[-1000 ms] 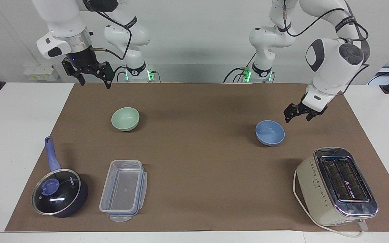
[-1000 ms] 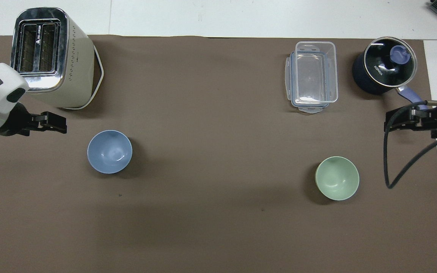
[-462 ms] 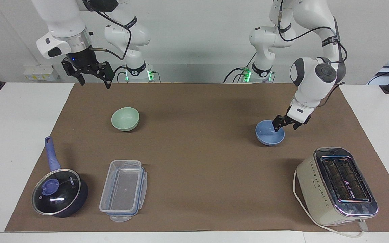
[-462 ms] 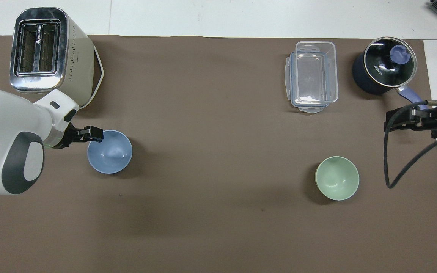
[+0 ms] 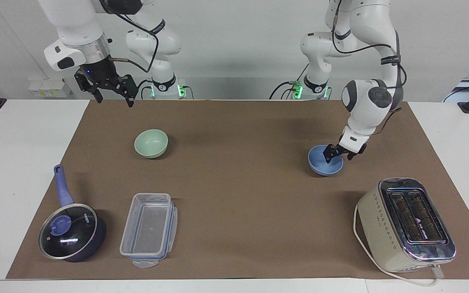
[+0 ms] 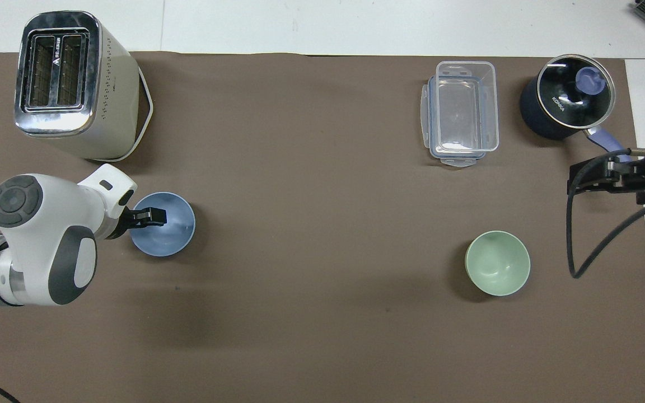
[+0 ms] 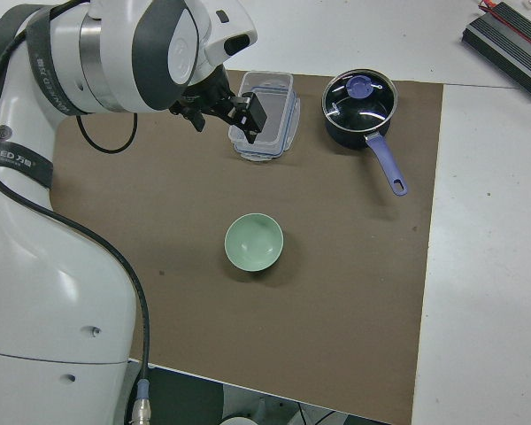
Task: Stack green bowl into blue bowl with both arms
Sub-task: 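Grasp the blue bowl rim with the left gripper and slide it toward the table center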
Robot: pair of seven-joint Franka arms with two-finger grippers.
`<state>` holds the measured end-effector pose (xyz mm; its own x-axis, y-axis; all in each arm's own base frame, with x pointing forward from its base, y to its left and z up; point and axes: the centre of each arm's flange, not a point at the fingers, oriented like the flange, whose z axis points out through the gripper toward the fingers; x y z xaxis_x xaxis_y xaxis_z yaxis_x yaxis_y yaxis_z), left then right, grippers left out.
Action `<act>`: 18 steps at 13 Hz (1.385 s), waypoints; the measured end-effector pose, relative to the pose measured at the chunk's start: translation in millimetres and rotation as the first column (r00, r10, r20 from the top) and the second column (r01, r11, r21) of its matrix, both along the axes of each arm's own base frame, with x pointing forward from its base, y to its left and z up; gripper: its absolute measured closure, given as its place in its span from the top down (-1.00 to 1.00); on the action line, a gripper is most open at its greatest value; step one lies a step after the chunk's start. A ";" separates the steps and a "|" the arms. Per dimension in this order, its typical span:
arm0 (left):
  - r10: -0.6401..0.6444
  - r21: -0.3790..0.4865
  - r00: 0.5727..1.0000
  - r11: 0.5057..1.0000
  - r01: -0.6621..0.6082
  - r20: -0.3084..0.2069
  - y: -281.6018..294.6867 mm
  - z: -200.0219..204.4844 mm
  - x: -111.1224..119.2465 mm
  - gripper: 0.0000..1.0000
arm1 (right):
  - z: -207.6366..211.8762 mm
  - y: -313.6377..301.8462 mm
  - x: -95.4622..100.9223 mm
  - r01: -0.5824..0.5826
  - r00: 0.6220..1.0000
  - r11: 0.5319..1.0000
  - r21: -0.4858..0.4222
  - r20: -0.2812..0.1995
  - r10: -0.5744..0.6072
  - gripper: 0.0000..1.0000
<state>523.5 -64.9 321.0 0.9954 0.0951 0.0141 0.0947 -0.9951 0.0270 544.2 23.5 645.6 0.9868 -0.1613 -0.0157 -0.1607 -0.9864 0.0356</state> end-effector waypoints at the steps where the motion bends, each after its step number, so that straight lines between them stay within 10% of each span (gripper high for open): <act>1: 0.000 0.000 1.000 1.000 0.000 -0.001 0.1 -1.4 0.1 0.74 | 0.0 0.0 0.0 0.000 1.000 1.000 0.000 0.000 0.000 1.00; 7: 0.000 -0.004 1.000 1.000 0.000 0.013 -1.5 9.9 4.4 -0.86 | -0.1 -0.7 0.0 0.001 1.000 1.000 0.000 0.000 -0.001 1.00; 18: -0.062 -0.014 0.998 0.998 0.063 0.018 -41.1 91.8 12.1 -0.88 | -0.2 -7.4 0.3 0.014 1.000 1.000 0.000 0.000 -0.014 1.00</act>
<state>535.6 -105.9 412.8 0.9990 0.0331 0.0307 0.0318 -0.9986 0.0427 544.4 16.1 645.4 0.9845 -0.1746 -0.0161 -0.1740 -0.9841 0.0357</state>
